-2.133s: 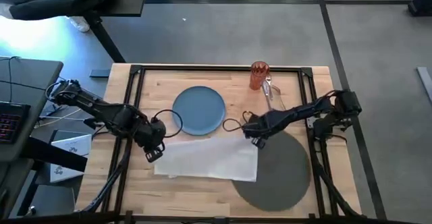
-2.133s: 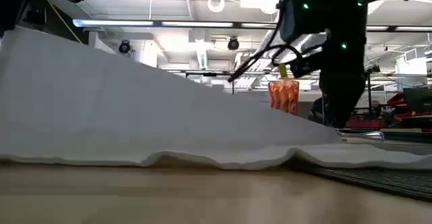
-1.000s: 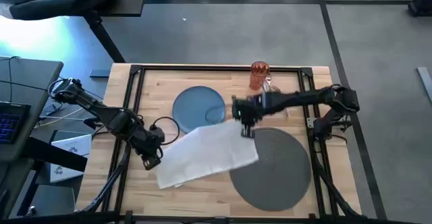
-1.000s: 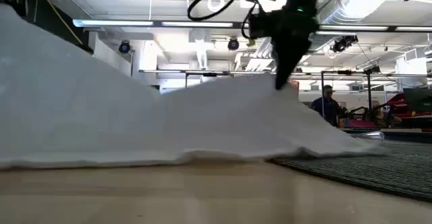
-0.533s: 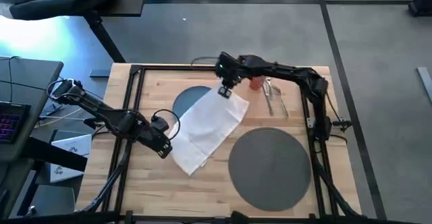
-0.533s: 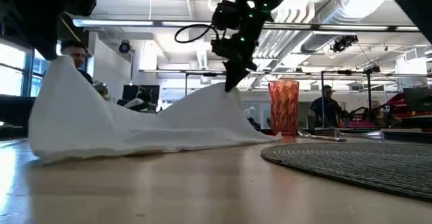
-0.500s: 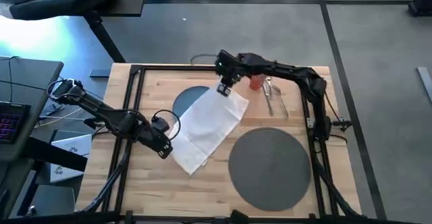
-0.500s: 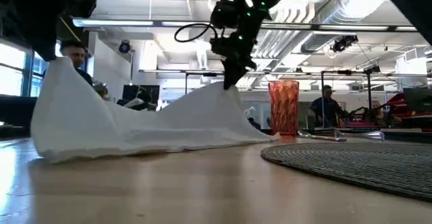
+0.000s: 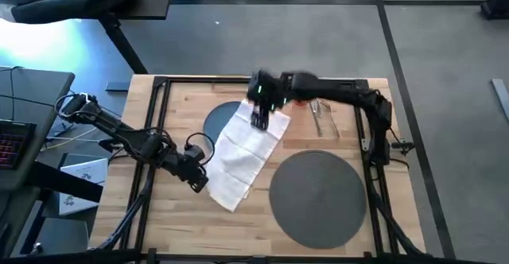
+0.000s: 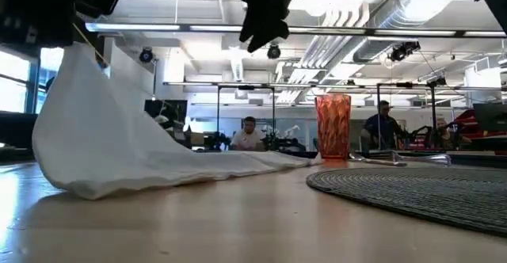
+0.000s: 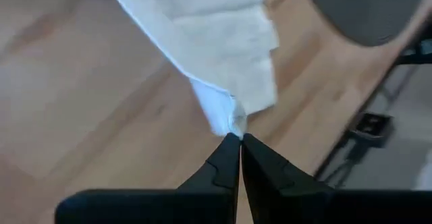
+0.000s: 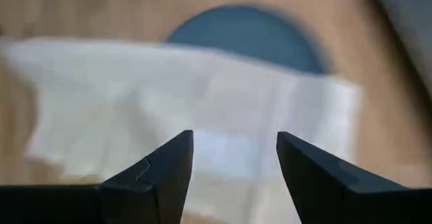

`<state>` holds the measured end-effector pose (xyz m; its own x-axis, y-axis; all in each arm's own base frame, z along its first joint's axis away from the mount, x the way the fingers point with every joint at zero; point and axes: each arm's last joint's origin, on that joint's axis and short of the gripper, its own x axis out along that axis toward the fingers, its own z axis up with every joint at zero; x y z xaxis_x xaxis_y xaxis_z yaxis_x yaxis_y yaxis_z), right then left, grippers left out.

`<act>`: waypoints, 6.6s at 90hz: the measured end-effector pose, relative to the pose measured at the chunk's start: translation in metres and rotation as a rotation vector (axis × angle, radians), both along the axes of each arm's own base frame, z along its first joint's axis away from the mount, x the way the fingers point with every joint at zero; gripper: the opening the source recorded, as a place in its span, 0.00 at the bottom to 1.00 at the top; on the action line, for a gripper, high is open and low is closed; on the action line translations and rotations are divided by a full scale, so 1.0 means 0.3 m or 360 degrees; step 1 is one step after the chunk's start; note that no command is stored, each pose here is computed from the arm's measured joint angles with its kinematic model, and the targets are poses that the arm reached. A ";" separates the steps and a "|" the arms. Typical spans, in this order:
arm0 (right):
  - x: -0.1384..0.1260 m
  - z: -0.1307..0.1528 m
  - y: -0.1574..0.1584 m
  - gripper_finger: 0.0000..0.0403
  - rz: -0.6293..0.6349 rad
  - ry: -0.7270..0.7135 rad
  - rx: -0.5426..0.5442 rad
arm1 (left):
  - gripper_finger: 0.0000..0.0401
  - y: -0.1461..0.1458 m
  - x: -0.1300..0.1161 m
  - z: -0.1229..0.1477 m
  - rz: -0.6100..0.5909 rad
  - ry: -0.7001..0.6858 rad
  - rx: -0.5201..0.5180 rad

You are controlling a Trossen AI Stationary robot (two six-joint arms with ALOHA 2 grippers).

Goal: Set table place
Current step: Fold the white table napkin

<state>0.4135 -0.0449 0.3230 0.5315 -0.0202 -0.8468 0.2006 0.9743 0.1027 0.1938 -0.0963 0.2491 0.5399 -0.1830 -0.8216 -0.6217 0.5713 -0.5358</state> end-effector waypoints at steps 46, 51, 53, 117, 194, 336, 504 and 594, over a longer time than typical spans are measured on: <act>-0.074 -0.284 0.889 0.44 -0.0140 -0.0509 0.0607 | 0.00 -0.259 -0.011 -0.122 -0.0409 0.0011 0.0080; -0.096 -0.318 0.945 0.44 -0.0177 -0.0476 0.0655 | 0.00 -0.303 -0.013 -0.139 -0.0432 -0.0044 0.0073; -0.104 -0.330 0.963 0.44 -0.0192 -0.0446 0.0669 | 0.01 -0.320 -0.013 -0.145 -0.0455 -0.0070 0.0067; 0.133 -0.514 1.058 0.44 0.0225 -0.0131 0.0389 | 0.24 -0.474 -0.144 -0.185 -0.1436 -0.0345 0.0480; 0.164 -0.489 1.041 0.00 -0.0202 0.0189 0.0422 | 0.25 -0.486 -0.089 -0.234 -0.1542 -0.0617 0.1248; 0.131 -0.641 1.139 0.38 0.0408 0.0074 0.0039 | 0.00 -0.395 -0.025 -0.305 -0.0779 -0.0093 0.0732; 0.124 -0.326 0.548 0.00 -0.0284 0.0687 -0.0268 | 0.00 0.045 0.079 -0.087 -0.0722 -0.0011 0.1337; 0.031 -0.285 0.537 0.45 -0.0698 0.0629 -0.0315 | 0.31 0.122 0.074 -0.125 -0.0937 0.0292 0.1260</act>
<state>0.4228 0.1163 0.2376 0.0854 -0.3422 -0.9357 0.5727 0.7854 -0.2349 0.2161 -0.0595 0.2117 0.3919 0.2552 -0.8839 -0.1604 0.9650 0.2075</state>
